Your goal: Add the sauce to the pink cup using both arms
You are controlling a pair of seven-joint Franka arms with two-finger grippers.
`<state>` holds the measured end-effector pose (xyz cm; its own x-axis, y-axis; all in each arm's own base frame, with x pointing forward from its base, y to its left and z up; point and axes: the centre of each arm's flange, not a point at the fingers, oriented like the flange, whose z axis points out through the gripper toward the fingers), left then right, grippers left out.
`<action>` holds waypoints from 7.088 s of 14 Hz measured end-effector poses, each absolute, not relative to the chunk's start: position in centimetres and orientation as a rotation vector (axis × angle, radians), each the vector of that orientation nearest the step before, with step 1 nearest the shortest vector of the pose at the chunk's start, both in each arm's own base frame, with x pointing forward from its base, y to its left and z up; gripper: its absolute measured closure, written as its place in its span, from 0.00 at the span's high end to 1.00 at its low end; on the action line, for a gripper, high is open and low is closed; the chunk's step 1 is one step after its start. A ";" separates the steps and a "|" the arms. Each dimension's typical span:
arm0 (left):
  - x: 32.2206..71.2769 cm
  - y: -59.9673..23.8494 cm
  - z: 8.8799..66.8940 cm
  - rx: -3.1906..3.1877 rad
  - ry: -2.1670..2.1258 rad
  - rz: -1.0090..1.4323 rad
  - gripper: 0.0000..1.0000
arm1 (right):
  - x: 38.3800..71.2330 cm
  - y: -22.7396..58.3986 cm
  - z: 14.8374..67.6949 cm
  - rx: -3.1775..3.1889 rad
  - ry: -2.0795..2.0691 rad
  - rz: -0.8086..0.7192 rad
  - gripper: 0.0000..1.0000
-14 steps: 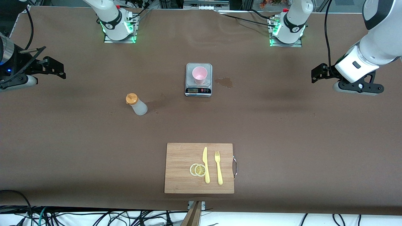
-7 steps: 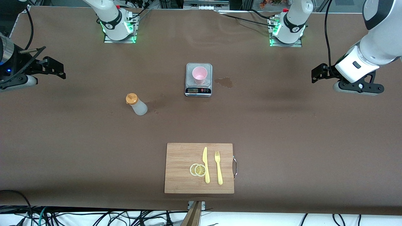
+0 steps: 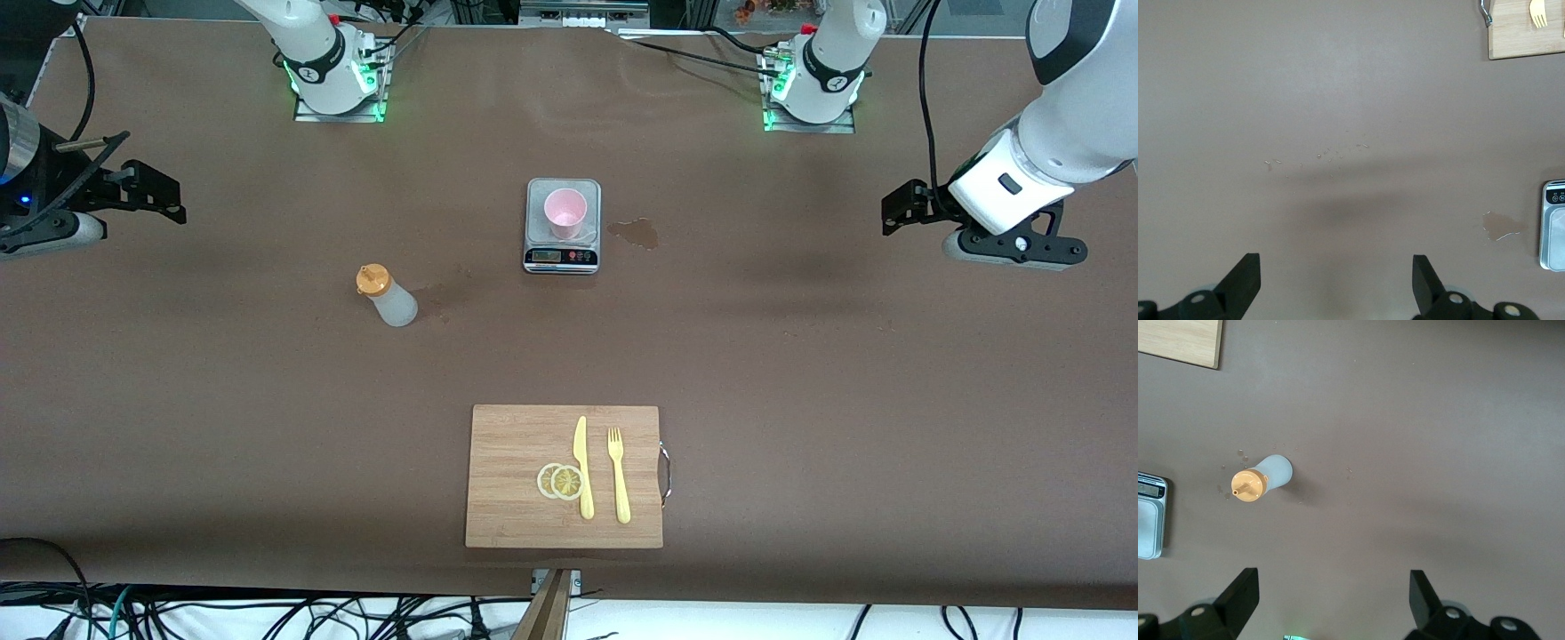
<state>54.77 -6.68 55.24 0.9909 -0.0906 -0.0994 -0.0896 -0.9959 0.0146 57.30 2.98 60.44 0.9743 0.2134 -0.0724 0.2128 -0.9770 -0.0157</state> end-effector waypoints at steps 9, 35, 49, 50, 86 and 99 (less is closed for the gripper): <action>54.8 -6.5 55.2 3.124 -0.137 -0.157 1.00 | 57.3 2.9 60.4 -3.114 -0.331 0.114 1.00; 54.8 -6.6 55.3 3.124 -0.138 -0.153 1.00 | 60.9 -2.6 34.1 -1.729 -1.620 -0.494 1.00; 54.9 -6.6 55.4 3.124 -0.138 -0.142 1.00 | 53.7 -1.7 15.6 -1.231 -1.451 -0.876 1.00; 54.9 -6.6 55.4 3.124 -0.138 -0.142 1.00 | 53.7 -1.6 15.3 -1.231 -1.440 -0.885 1.00; 55.0 -6.3 55.5 3.124 -0.132 -0.137 1.00 | 58.9 10.1 28.1 -1.507 -1.613 -0.777 0.20; 55.0 -6.3 55.5 3.124 -0.131 -0.137 1.00 | 48.4 31.7 33.1 -2.054 -1.850 -0.051 0.20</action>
